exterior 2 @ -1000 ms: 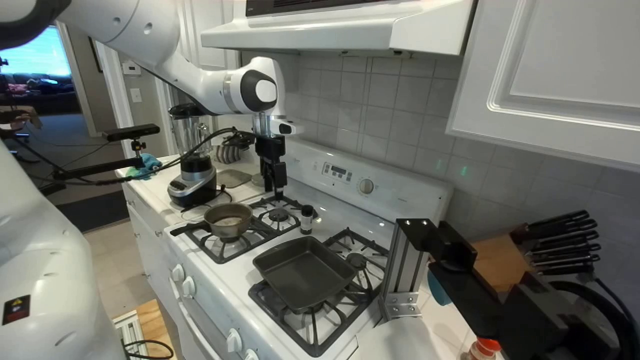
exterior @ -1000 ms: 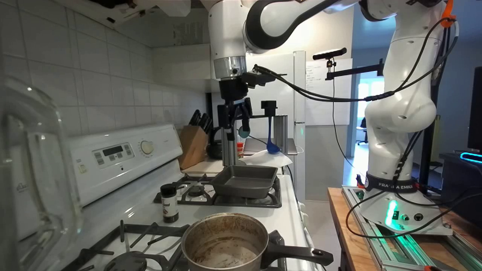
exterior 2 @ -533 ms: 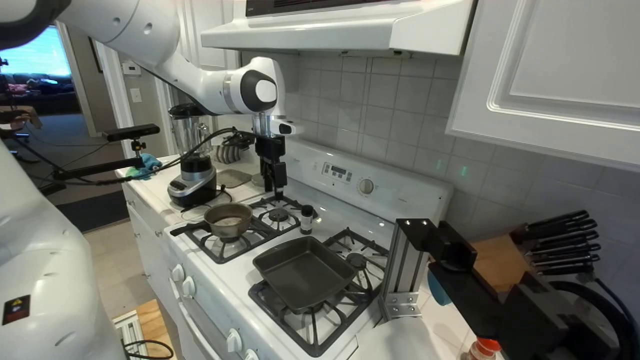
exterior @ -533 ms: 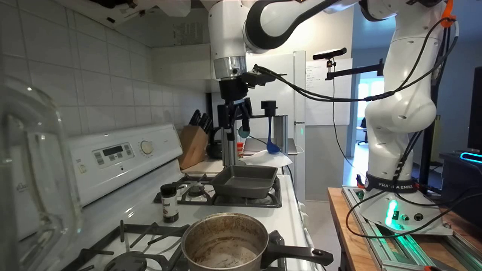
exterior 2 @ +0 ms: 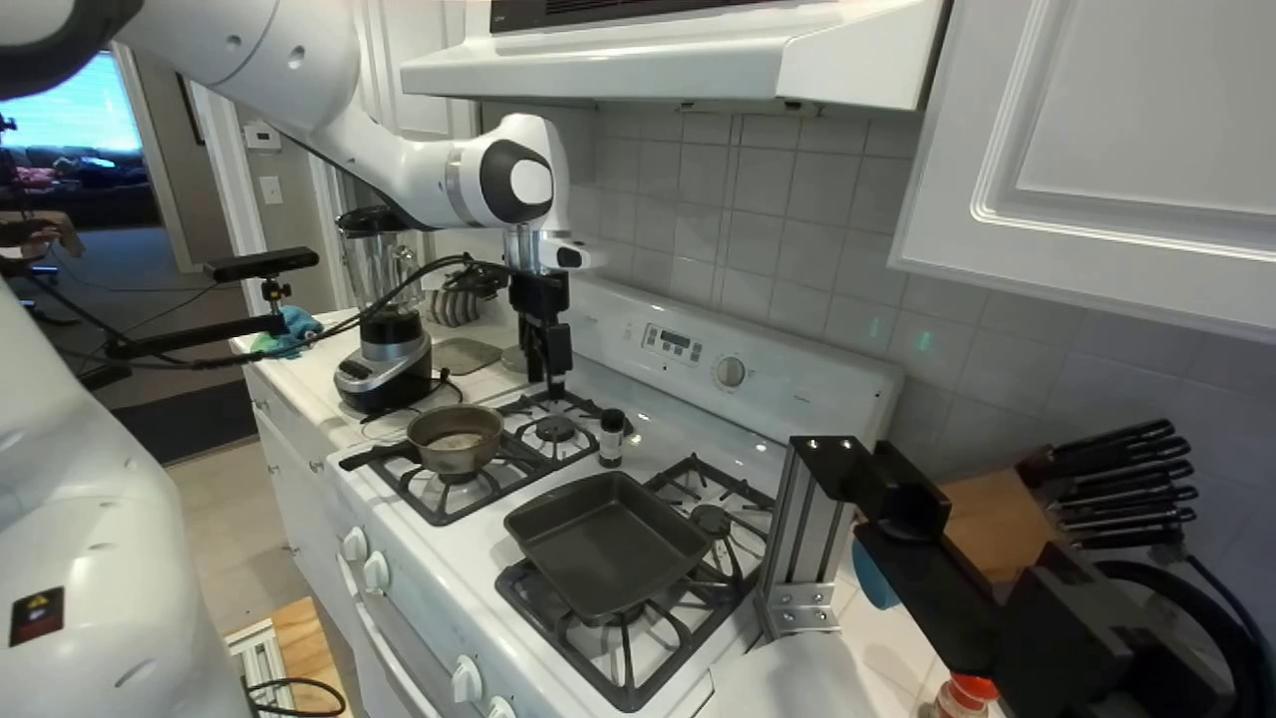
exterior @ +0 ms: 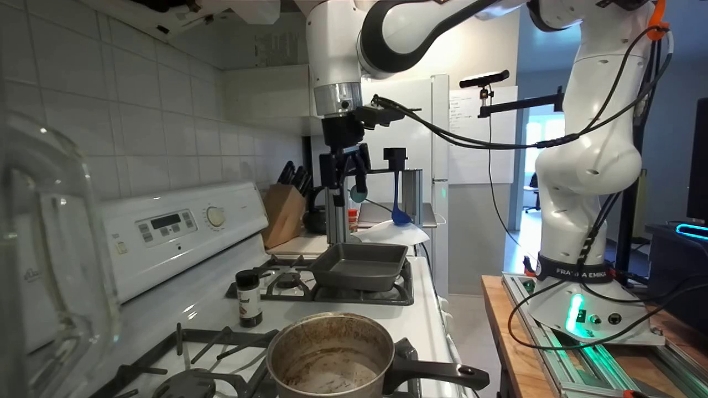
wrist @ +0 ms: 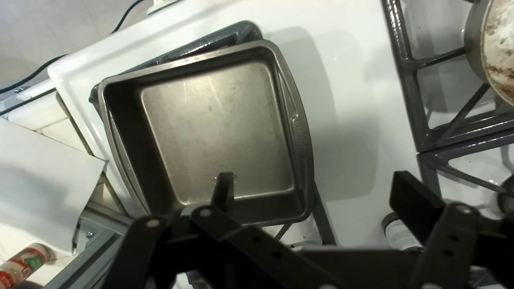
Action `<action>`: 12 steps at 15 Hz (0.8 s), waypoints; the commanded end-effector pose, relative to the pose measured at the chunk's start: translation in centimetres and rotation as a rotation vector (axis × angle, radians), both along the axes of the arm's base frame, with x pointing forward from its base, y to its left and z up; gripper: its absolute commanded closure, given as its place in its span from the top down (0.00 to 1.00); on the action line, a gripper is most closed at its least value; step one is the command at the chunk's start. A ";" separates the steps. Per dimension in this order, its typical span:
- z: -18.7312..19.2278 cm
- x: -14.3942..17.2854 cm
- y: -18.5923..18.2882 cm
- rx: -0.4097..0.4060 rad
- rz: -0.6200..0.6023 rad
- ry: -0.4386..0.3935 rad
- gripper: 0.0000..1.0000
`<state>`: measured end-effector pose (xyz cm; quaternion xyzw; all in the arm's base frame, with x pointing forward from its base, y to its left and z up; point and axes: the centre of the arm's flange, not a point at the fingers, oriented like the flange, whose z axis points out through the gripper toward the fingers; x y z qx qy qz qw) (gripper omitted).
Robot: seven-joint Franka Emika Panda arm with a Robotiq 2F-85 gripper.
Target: Move the dish to the left
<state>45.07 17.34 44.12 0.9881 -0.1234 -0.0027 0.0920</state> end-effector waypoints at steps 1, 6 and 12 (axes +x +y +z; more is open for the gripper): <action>-1.5 1.0 -0.2 0.003 -0.003 -0.004 1.00; -3.9 2.9 -2.1 0.040 0.006 0.033 1.00; -4.2 4.0 -11.5 0.178 0.247 0.101 1.00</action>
